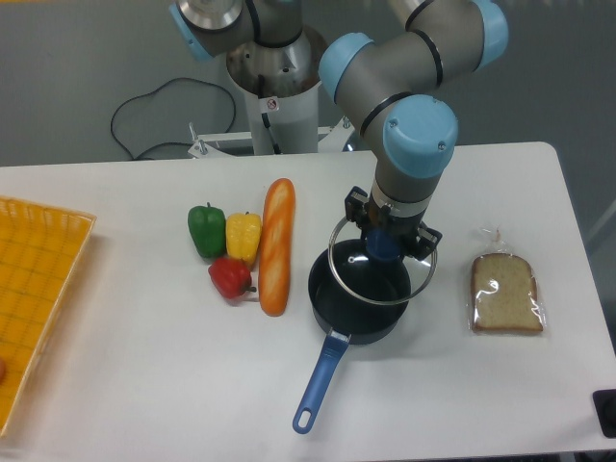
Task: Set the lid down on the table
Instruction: 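Hold the glass lid by its blue knob above the black saucepan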
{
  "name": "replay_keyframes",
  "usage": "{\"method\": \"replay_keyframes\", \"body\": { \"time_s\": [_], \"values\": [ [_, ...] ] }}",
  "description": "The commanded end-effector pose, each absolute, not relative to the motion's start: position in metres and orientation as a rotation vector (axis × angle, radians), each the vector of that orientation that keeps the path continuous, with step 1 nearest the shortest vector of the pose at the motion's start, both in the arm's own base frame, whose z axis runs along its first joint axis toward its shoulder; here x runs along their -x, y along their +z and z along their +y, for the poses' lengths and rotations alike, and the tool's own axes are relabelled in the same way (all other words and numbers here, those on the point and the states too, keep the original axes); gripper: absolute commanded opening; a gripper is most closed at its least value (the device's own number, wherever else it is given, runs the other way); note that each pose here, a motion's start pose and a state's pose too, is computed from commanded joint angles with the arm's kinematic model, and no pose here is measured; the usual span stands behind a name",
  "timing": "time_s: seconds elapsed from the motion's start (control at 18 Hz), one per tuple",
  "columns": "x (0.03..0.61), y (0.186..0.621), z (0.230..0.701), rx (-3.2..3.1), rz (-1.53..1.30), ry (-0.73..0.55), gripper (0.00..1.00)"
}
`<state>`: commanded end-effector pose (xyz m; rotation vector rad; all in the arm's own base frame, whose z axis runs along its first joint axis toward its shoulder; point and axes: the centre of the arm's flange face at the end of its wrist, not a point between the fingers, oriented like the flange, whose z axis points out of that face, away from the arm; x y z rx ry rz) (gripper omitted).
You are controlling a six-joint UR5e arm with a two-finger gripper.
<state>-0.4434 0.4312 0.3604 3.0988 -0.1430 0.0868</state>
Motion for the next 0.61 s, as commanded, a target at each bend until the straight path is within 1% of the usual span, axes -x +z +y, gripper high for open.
{"method": "replay_keyframes", "body": {
  "time_s": [0.5,0.61],
  "values": [
    [0.4463,0.3582,0.4269,-3.1,-0.136,0.096,0.62],
    [0.4476,0.3577,0.4242,-3.097,-0.171,0.098,0.62]
  ]
}}
